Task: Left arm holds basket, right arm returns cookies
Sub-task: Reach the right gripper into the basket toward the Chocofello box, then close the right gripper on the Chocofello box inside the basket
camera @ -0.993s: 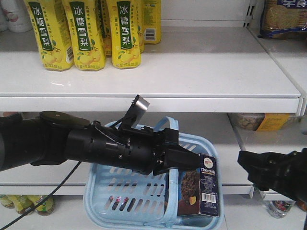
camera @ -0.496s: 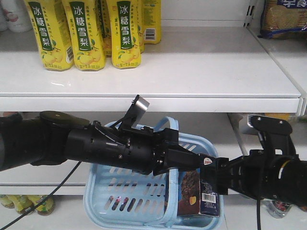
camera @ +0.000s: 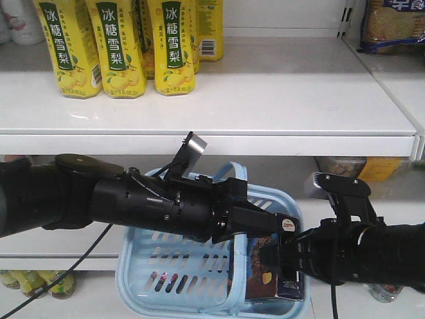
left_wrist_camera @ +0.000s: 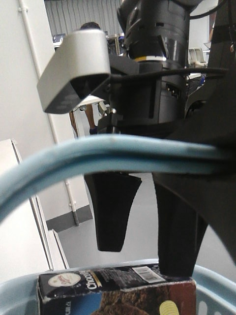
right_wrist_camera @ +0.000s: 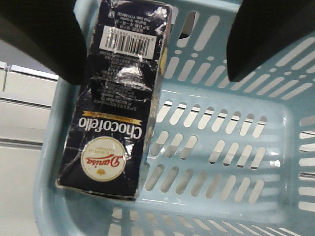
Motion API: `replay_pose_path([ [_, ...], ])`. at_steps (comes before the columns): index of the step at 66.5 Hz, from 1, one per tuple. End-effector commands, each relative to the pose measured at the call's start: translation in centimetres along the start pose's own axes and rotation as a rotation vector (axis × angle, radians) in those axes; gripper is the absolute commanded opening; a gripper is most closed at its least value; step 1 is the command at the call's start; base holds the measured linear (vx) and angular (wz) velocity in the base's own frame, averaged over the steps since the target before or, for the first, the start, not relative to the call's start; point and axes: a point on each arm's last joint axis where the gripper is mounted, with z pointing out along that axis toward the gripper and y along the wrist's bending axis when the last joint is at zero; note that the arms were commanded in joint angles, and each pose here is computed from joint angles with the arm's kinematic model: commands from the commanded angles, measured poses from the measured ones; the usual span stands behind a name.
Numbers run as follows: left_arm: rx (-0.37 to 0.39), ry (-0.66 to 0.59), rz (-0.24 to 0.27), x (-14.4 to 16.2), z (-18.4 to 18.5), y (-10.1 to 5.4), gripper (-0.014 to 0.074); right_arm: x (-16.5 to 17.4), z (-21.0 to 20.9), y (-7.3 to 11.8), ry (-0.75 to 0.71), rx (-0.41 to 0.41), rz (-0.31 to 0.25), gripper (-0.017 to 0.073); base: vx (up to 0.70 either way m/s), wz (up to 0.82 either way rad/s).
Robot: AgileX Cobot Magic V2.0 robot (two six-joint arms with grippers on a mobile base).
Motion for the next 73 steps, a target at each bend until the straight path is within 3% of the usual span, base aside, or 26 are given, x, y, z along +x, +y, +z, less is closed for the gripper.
replay_pose_path([
  [1, 0.104, -0.116, 0.002, -1.4, -1.3, -3.0, -0.0003, -1.4, -0.5, 0.6, -0.08, -0.018, -0.015, 0.0545, 0.0, 0.0],
  [73, 0.104, -0.116, 0.002, -1.4, -1.3, -3.0, -0.0003, -1.8, 1.0, 0.1, -0.091, 0.016, -0.028, 0.0545, 0.0, 0.0],
])
